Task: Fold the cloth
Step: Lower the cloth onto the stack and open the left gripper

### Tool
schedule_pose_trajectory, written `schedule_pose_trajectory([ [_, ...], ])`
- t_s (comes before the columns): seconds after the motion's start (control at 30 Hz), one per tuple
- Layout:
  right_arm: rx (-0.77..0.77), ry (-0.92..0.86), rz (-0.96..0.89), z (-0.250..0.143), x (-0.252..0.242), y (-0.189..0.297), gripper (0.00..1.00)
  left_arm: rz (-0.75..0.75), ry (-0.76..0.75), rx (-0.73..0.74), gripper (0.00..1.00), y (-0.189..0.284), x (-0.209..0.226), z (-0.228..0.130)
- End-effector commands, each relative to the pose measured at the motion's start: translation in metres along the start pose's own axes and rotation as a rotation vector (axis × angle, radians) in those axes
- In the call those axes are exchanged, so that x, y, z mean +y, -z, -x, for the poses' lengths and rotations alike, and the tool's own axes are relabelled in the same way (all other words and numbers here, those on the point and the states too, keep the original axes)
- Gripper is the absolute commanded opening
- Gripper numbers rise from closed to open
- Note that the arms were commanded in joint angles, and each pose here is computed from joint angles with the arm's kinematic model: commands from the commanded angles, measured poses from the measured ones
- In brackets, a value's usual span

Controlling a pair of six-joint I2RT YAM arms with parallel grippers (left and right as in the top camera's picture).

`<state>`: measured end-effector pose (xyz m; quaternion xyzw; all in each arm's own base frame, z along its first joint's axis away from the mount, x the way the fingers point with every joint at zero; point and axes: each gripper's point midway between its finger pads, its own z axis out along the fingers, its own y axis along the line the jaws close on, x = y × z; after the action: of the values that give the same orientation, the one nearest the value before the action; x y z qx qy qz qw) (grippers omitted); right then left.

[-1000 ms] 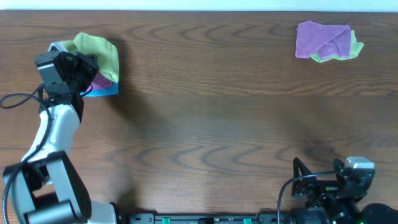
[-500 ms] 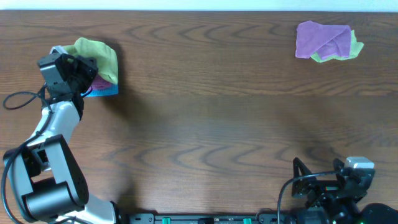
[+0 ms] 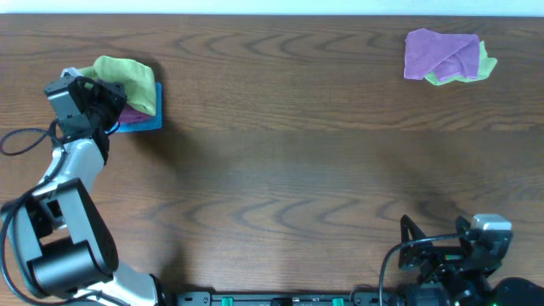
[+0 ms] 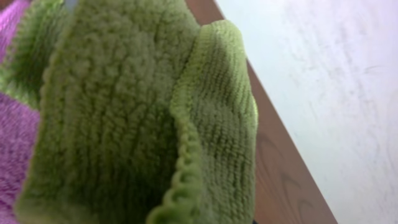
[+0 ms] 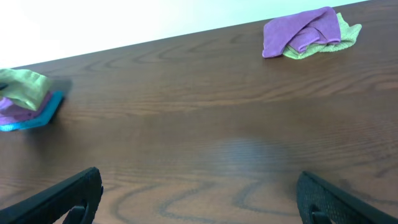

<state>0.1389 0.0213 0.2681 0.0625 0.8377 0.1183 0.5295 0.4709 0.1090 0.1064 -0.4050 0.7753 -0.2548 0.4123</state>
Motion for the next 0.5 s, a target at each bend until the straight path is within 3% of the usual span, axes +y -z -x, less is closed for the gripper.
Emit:
schedule_pose_trajectory([
  [0.0, -0.001, -0.016, -0.018, -0.001, -0.003, -0.001, 0.99, 0.018, 0.003, -0.001, 0.11, -0.009, 0.007, 0.003],
  [0.3, -0.001, -0.016, -0.018, -0.001, -0.003, -0.001, 0.99, 0.061, 0.029, -0.041, 0.19, -0.006, 0.027, 0.018],
  [0.47, -0.001, -0.016, -0.018, -0.001, -0.003, -0.001, 0.99, 0.076, 0.052, -0.057, 0.36, 0.0, 0.039, 0.029],
])
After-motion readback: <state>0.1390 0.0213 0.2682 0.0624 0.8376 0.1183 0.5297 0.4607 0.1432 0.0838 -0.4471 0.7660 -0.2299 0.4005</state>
